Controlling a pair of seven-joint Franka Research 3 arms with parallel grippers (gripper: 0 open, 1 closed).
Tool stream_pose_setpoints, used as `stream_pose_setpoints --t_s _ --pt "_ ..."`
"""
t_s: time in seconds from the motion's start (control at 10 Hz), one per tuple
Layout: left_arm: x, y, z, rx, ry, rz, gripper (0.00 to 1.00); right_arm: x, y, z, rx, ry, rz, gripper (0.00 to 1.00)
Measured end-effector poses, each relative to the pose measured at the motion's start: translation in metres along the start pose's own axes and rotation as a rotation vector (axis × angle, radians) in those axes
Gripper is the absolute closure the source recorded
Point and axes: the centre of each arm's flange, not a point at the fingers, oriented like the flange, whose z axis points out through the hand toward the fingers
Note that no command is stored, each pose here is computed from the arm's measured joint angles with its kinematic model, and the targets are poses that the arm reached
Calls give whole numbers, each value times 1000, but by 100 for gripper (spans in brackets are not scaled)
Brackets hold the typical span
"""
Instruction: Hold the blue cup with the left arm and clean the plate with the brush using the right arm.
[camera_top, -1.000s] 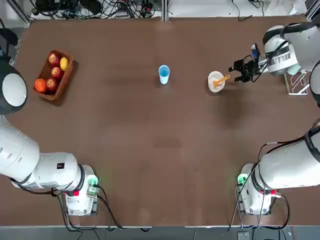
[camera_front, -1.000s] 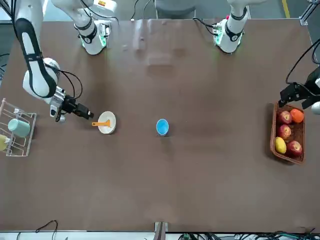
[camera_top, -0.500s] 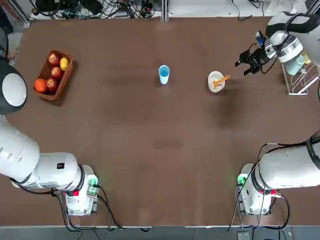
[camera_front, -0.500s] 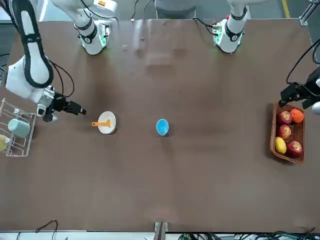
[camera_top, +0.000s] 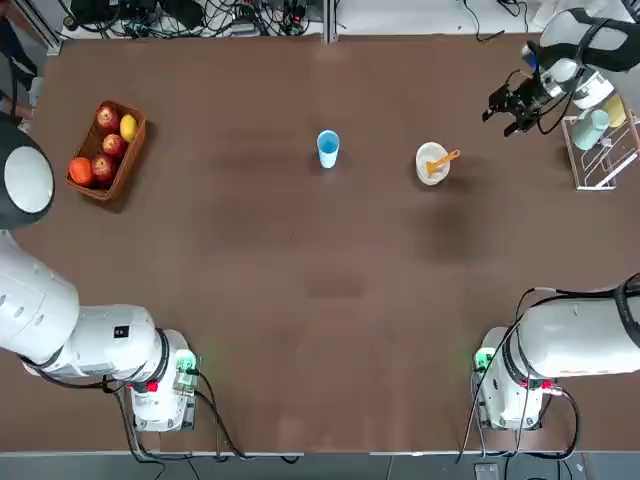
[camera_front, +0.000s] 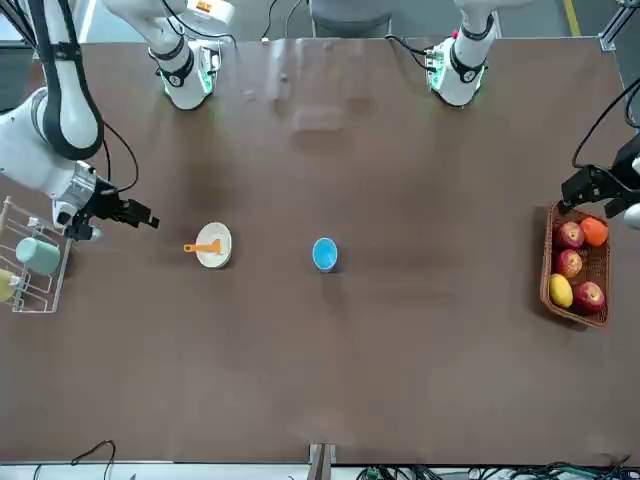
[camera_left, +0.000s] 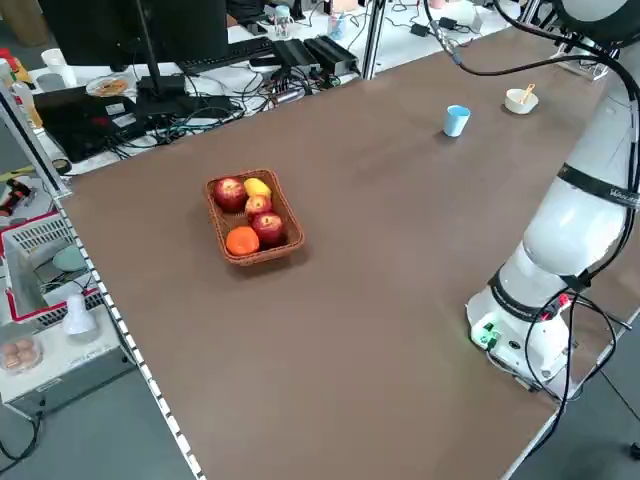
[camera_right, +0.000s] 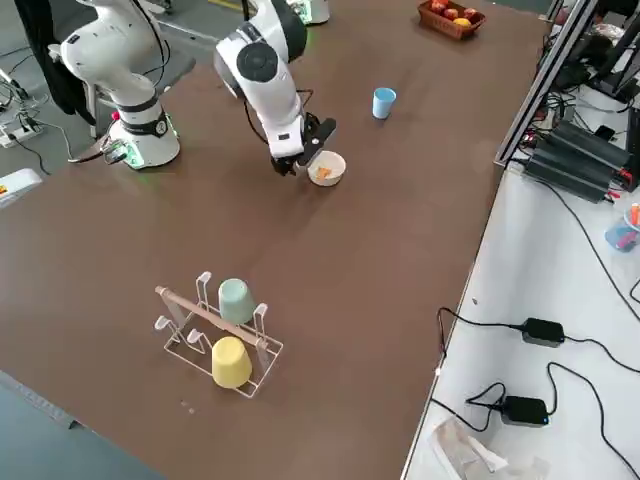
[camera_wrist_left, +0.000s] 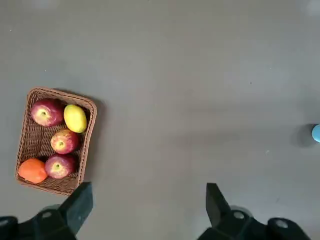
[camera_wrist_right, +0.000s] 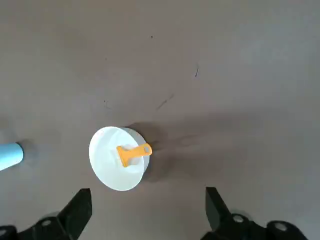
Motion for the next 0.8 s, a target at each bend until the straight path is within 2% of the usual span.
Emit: stream_pose_setpoints --t_s 0.3,0.5,0.6,0.8 --pt "0 0 0 0 0 0 0 20 -28 -61 -111 -33 9 0" --pt "0 -1 0 0 1 -1 0 31 -42 -100 -186 -13 25 0" --pt "0 -1 0 0 2 -1 0 34 -47 -111 -204 1 20 0" --pt "0 -1 -1 0 4 -1 0 35 -58 -138 -241 -16 -2 0"
